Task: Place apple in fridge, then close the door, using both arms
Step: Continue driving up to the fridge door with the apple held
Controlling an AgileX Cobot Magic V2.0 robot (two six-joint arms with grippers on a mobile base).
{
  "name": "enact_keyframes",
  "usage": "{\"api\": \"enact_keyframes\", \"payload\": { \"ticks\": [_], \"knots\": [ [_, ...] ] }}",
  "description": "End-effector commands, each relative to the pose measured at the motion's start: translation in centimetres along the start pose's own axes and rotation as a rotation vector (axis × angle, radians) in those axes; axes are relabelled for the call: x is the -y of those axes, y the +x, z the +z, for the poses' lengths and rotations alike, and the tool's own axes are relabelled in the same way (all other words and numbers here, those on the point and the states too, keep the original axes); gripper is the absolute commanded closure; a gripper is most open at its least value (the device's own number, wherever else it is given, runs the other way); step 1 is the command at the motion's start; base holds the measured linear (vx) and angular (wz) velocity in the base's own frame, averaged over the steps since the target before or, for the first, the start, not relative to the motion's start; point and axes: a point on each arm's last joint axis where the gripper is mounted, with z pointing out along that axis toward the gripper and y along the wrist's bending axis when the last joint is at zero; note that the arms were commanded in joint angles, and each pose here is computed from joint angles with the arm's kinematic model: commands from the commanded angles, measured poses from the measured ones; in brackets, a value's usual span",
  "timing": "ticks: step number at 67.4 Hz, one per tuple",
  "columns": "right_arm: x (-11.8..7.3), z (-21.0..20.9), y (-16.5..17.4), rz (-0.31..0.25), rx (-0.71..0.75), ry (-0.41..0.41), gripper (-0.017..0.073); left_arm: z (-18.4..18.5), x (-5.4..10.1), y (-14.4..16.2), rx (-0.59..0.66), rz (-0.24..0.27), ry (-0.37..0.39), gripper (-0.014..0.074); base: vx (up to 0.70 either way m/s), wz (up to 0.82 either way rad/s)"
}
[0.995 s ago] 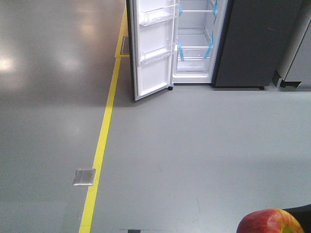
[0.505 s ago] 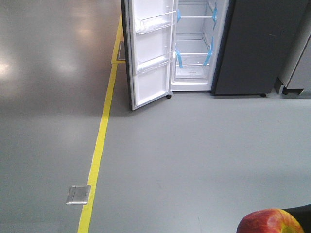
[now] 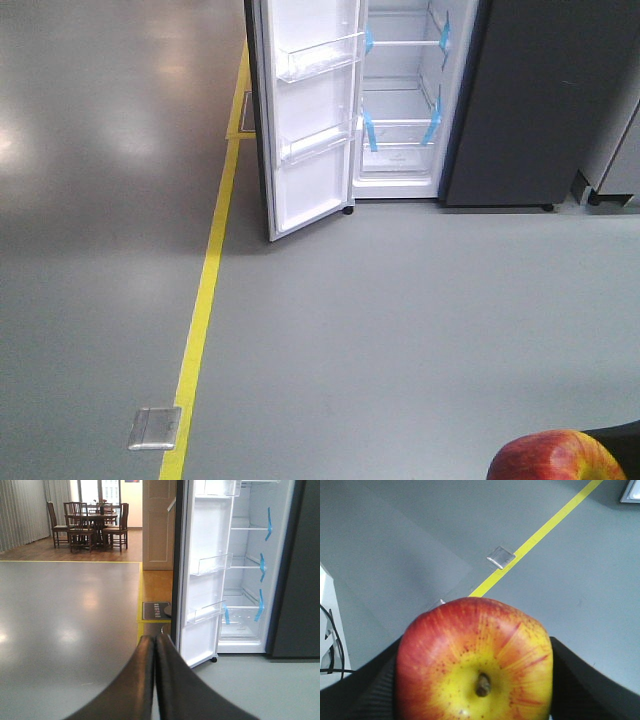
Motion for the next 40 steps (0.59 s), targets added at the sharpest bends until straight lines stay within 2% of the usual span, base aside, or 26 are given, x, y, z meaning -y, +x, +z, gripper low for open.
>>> {"api": "enact_keyframes", "payload": {
  "ticks": [1,40],
  "knots": [
    [-0.18,-0.64,-1.2,-0.003,0.095,-0.007,0.0391,-0.02,-0.05,0.18,0.064,-0.011,0.002,0.0598,0.14,0.01],
    [-0.18,-0.64,-1.2,-0.003,0.095,-0.007,0.0391,-0.02,-0.05,0.18,0.064,-0.011,0.002,0.0598,0.14,0.0]
  ]
}}
